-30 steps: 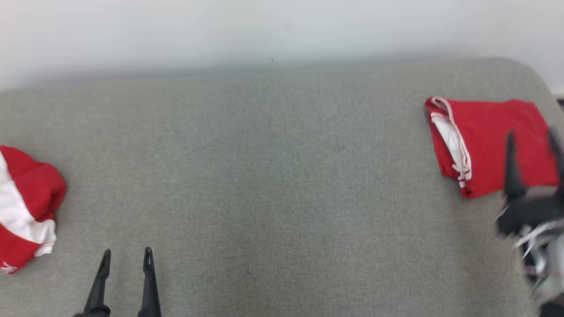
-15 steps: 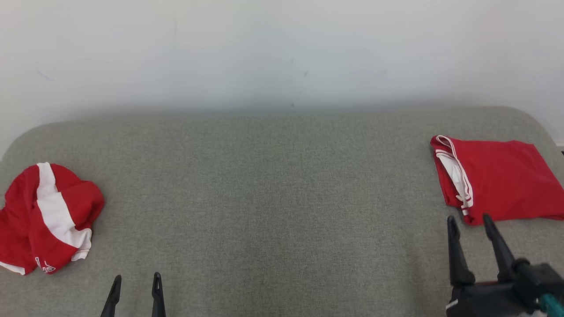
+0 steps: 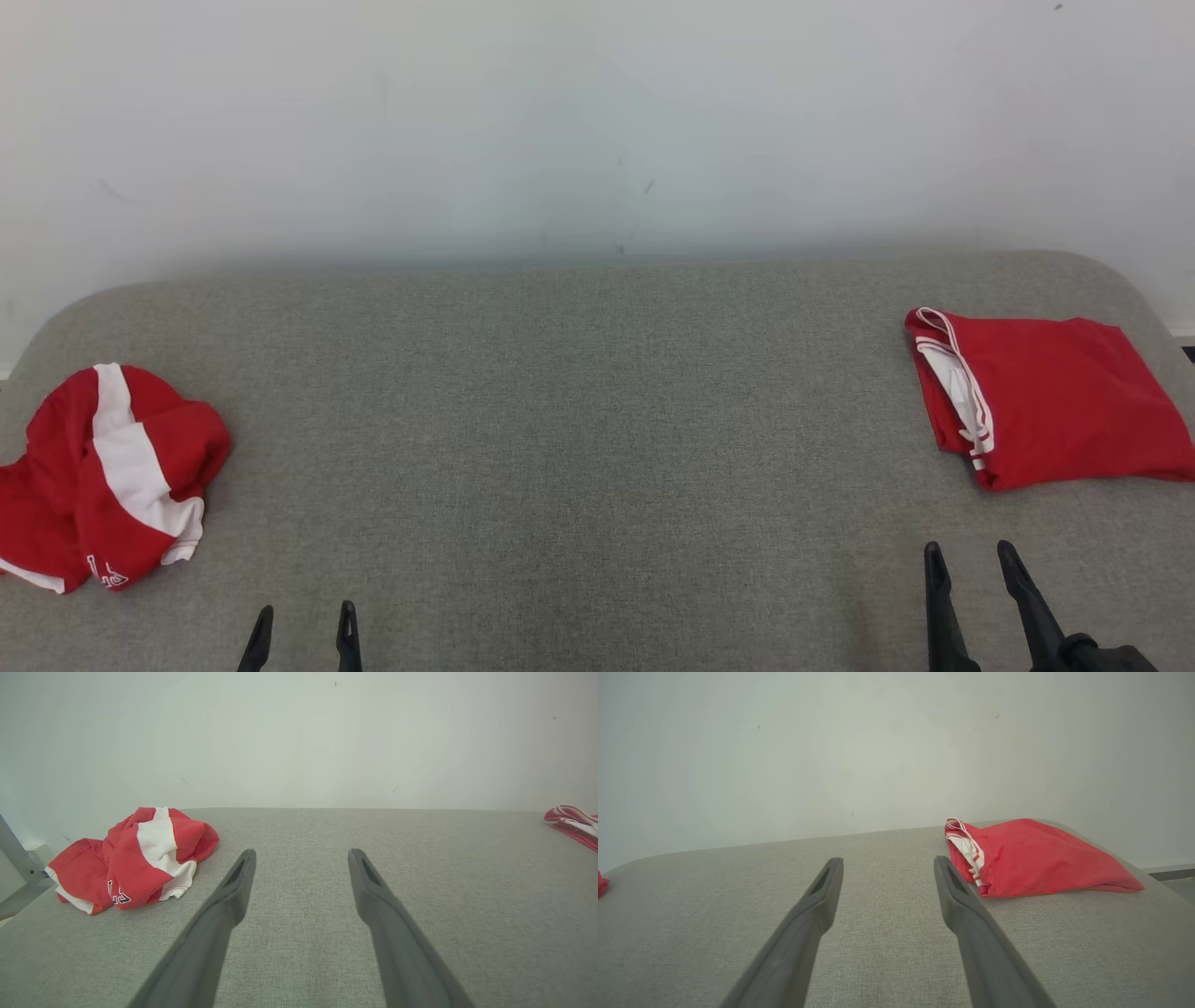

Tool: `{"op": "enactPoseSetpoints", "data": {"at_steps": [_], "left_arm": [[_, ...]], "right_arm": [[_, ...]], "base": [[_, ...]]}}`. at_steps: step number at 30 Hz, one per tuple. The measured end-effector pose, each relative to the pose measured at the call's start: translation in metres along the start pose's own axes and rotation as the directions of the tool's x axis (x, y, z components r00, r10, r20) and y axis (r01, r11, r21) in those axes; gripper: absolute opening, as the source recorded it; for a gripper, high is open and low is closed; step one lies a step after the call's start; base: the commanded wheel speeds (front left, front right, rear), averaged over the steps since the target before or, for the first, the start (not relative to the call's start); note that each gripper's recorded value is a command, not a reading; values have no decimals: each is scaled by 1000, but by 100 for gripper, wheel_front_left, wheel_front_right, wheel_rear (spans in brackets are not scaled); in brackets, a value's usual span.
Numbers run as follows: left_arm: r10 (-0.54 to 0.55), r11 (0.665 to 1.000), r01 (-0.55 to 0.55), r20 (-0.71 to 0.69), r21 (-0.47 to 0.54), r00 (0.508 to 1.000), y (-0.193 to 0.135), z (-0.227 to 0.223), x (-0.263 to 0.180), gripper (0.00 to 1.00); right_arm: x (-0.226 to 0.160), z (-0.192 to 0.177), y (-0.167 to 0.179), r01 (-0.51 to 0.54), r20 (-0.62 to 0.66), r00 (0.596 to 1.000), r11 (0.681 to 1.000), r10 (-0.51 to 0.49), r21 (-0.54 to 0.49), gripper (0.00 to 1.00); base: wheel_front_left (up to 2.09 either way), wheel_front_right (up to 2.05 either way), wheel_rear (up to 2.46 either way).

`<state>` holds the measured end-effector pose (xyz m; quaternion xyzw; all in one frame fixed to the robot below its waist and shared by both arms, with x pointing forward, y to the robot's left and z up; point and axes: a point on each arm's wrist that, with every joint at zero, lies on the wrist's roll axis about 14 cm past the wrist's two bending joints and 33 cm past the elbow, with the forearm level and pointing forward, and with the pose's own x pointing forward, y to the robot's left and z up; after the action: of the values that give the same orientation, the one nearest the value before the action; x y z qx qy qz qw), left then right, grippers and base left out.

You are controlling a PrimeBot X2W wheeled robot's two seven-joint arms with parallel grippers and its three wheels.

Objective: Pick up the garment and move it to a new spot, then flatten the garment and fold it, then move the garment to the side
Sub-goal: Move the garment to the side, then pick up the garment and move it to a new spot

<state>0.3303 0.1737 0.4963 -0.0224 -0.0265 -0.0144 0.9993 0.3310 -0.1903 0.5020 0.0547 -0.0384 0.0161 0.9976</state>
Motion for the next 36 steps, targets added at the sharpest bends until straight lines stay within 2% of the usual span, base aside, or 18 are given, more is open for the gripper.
{"op": "enactPoseSetpoints", "data": {"at_steps": [24, 36], "left_arm": [[21, 1000, -21, -13, -2, 1000, 6, -4, -1, 100], [88, 996, -88, -7, 2, 996, 26, -2, -11, 100]], "right_arm": [[-1, -12, 9, -17, -36, 999, 999, 18, 31, 100], [8, -18, 26, -73, -54, 996, 996, 76, 45, 100]], "base": [[0, 0, 0], [0, 0, 0]]}}
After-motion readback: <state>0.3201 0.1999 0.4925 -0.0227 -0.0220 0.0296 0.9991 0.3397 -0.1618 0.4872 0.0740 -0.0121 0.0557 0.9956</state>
